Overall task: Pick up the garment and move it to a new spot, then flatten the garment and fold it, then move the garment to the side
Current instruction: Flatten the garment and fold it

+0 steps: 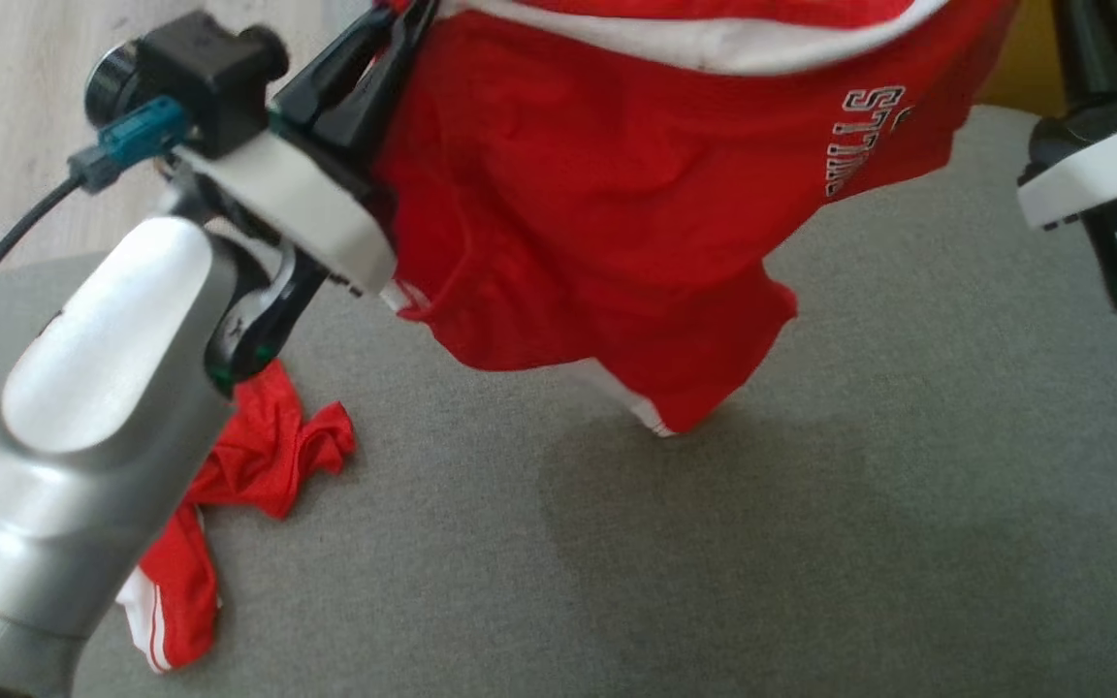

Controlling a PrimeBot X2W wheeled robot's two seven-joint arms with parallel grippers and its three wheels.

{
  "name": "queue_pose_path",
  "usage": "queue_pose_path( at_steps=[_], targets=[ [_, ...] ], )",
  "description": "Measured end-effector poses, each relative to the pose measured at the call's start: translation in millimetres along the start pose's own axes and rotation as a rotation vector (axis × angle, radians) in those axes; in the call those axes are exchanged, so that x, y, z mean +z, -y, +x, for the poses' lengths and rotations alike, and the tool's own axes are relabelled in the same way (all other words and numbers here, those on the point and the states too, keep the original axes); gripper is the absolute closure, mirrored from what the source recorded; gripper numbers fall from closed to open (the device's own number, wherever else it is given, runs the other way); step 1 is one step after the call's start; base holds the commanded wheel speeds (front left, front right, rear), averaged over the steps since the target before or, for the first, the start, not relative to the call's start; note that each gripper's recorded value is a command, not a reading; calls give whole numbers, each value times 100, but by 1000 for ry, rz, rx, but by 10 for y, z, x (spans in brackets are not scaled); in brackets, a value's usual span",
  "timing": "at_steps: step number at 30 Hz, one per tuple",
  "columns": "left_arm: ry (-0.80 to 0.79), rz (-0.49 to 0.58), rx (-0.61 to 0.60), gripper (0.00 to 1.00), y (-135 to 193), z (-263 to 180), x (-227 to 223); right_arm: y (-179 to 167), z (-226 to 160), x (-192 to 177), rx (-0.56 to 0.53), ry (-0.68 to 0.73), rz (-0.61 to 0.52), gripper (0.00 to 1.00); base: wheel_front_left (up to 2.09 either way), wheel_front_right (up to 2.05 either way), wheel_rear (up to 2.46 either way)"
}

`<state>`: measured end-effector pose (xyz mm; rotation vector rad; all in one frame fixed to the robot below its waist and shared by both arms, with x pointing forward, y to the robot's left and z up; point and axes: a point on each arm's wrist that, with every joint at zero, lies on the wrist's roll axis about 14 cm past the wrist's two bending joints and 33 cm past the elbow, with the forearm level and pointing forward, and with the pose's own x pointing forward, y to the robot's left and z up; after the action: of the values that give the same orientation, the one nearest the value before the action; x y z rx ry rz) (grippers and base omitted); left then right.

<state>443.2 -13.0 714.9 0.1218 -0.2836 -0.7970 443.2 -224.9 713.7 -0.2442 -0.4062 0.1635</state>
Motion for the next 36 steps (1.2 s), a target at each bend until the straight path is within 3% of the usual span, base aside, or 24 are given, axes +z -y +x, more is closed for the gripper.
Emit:
queue_pose_path(
  at_steps=[6, 10, 14, 17, 21, 26, 31, 36],
  targets=[
    [-77, -57, 16, 100, -149, 4, -290, 137, -5, -243, -40, -88, -10, 100, 0, 0, 0],
    [-133, -32, 27, 100, -377, 141, -486, 112, 118, -483, -38, -146, 8, 100, 0, 0, 0],
    [-114, 40, 50, 100, -755, 478, -433, 167, 536, -511, -47, -133, 1, 100, 0, 0, 0],
    [-28, 111, 90, 100, -1161, 855, -279, 210, 1069, -394, -39, -54, -90, 100, 0, 0, 0],
    [60, 148, 122, 100, -1448, 1133, -314, 305, 1389, -510, -74, -21, -120, 100, 0, 0, 0],
    [123, 39, 73, 100, -1263, 1381, -701, 399, 1402, -978, -108, -107, -139, 100, 0, 0, 0],
    [9, -85, -31, 100, -782, 1302, -1353, 234, 1164, -1588, -61, -275, -147, 100, 0, 0, 0],
    [-159, -148, -142, 100, -310, 929, -1983, 59, 605, -2264, -7, -502, -137, 100, 0, 0, 0]
  ],
)
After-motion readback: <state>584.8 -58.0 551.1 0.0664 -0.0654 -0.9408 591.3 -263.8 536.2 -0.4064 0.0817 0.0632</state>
